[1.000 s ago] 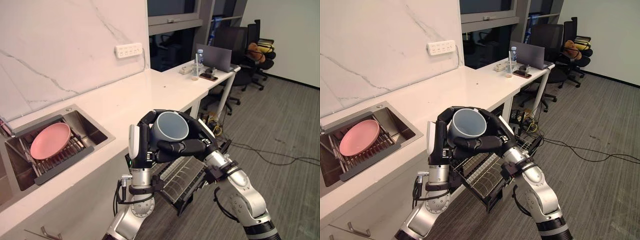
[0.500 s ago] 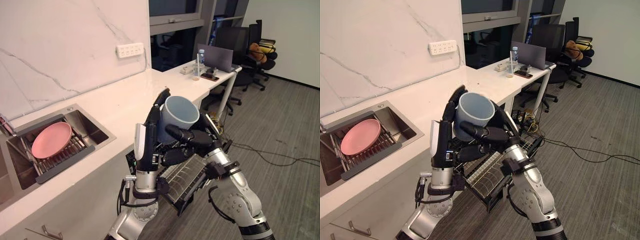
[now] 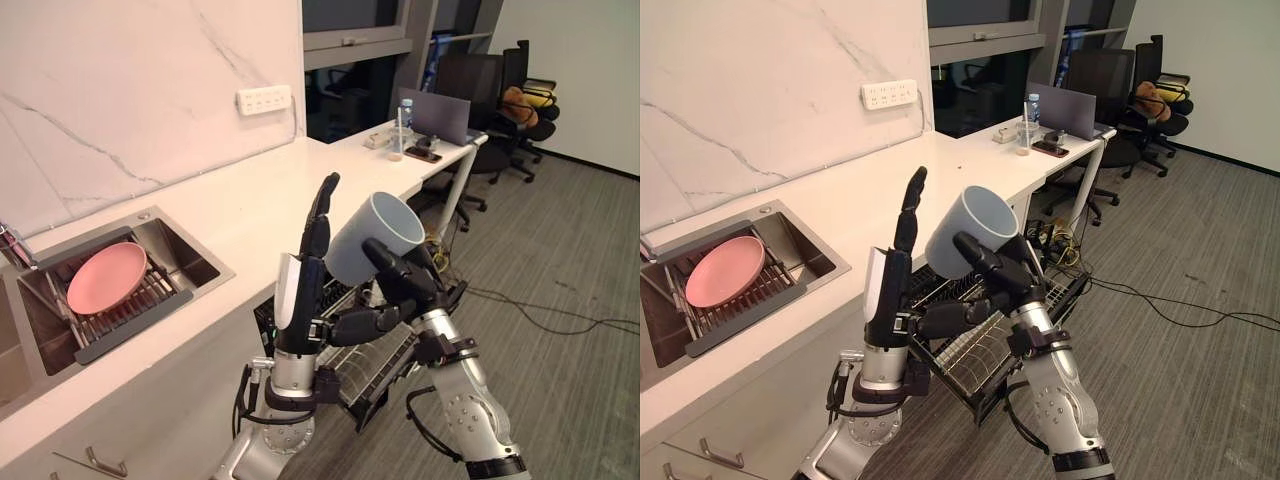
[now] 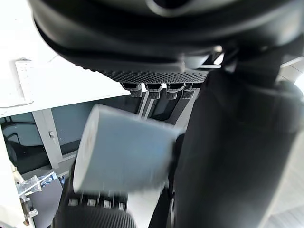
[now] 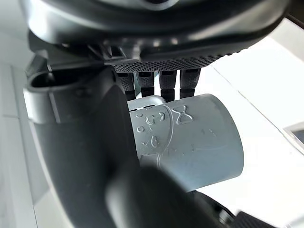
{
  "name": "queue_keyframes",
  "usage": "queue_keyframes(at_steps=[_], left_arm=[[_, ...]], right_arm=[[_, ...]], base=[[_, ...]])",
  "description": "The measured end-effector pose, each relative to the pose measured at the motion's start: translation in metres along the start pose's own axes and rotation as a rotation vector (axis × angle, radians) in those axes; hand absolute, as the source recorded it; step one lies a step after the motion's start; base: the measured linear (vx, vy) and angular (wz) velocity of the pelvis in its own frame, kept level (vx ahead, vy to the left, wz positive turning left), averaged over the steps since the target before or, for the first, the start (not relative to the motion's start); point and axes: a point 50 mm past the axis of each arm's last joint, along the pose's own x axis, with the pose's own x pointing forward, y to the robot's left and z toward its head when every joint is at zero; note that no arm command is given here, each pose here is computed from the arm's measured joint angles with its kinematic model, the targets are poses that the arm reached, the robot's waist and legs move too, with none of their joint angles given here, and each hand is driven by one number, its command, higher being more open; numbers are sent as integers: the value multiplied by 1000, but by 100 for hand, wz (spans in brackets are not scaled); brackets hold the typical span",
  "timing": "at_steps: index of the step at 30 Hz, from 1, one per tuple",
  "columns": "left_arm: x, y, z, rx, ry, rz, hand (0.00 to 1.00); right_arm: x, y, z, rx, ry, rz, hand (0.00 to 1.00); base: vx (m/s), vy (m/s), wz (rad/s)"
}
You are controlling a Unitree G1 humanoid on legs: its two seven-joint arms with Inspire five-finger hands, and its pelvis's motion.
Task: Walk over to the sink, pick up the cup, carry it to the dishwasher, place the cup inside the dishwasher, then close the dishwasher door
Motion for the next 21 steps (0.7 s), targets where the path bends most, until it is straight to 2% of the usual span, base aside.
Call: queue_keyframes(at_steps=[3,9,15,18,21], left_arm=[[-6,1,-11,-84,111,-96,100],[-42,-2,-55,-251,488,-234,100],[-101,-3,-92,-316,882,-373,100],[-128,1,-99,-325,1025,-382,100],[-141,6,-101,-339,1082,-365,100]], right_arm=[[-3,-10,11,-20,-48,-48,0],[-17,-33,26,-206,-47,-164,0],[-33,-80,31,-441,158,-330,0],[-40,-100,28,-499,273,-396,0],[-43,-116,28,-554,353,-449,0]], base=[[0,0,0],[0,0,0],[-5,-7,14],[7,-18,18],[-23,-14,35]])
